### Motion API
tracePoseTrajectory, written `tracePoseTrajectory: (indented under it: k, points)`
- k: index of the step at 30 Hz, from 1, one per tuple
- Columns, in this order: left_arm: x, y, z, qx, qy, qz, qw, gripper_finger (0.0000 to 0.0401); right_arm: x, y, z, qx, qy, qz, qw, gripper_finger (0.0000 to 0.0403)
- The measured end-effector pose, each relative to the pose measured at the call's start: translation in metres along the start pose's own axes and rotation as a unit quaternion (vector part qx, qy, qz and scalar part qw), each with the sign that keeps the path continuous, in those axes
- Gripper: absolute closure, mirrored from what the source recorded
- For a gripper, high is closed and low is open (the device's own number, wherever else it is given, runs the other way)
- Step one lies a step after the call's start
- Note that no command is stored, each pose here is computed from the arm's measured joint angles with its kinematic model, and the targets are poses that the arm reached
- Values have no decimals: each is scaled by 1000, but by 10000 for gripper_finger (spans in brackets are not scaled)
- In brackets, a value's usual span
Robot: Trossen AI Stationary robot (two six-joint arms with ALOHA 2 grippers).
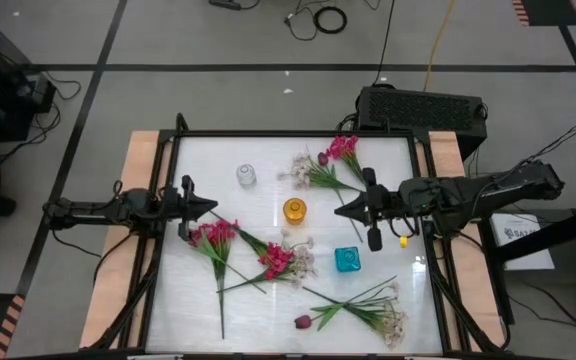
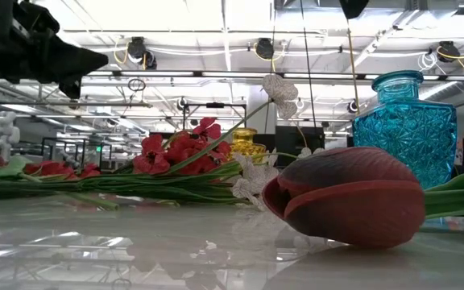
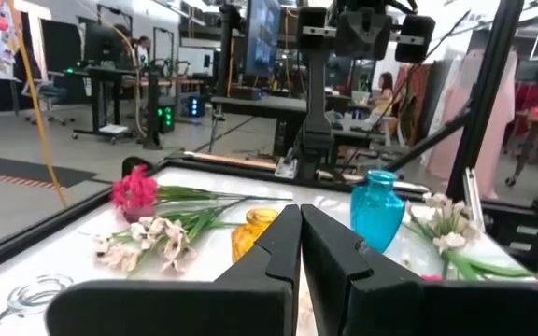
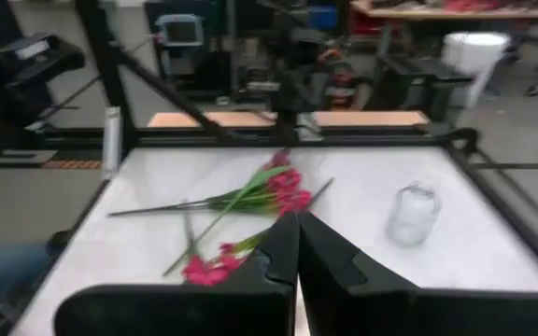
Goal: Sort flowers into vase by color
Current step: Put the top pink flowers into the transparent vase
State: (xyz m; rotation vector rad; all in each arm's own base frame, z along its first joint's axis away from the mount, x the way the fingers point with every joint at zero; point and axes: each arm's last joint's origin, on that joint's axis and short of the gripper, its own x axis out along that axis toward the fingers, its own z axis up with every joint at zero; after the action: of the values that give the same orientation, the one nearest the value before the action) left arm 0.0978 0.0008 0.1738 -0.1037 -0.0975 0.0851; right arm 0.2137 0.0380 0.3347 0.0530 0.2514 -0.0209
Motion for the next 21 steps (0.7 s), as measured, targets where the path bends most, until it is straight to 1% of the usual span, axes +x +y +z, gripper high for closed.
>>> tracePoseTrajectory:
  k: [2,3,4,6,8,11,13,15,18,21]
  points:
    - [0,0,1,4,-2,1,1000,381,0,-1,-1,-2,3,-13,1000,403]
    - [0,0,3,18,-11,7,1000,381,0,-1,-1,-3,3,-14,1000,403]
    - [0,0,8,20,-25,17,999,381,0,-1,-1,-7,3,-15,1000,403]
    - [-2,0,28,10,-51,30,998,381,0,-2,-1,-13,2,-17,1000,403]
    - [-4,-3,51,11,-65,28,997,381,0,-4,-1,-19,3,-20,1000,403]
    - [-3,-6,81,25,-35,19,999,381,1,-7,0,-20,1,-29,999,403]
    - [1,-9,105,30,-20,19,999,381,2,-10,1,-17,-2,-36,999,403]
    - [8,-12,127,48,-2,16,999,381,3,-13,1,-16,-4,-42,999,403]
    - [22,-18,155,81,29,-3,996,381,3,-17,2,-20,-4,-52,998,403]
    - [33,-22,179,95,42,-2,995,381,6,-21,1,-29,1,-60,998,403]
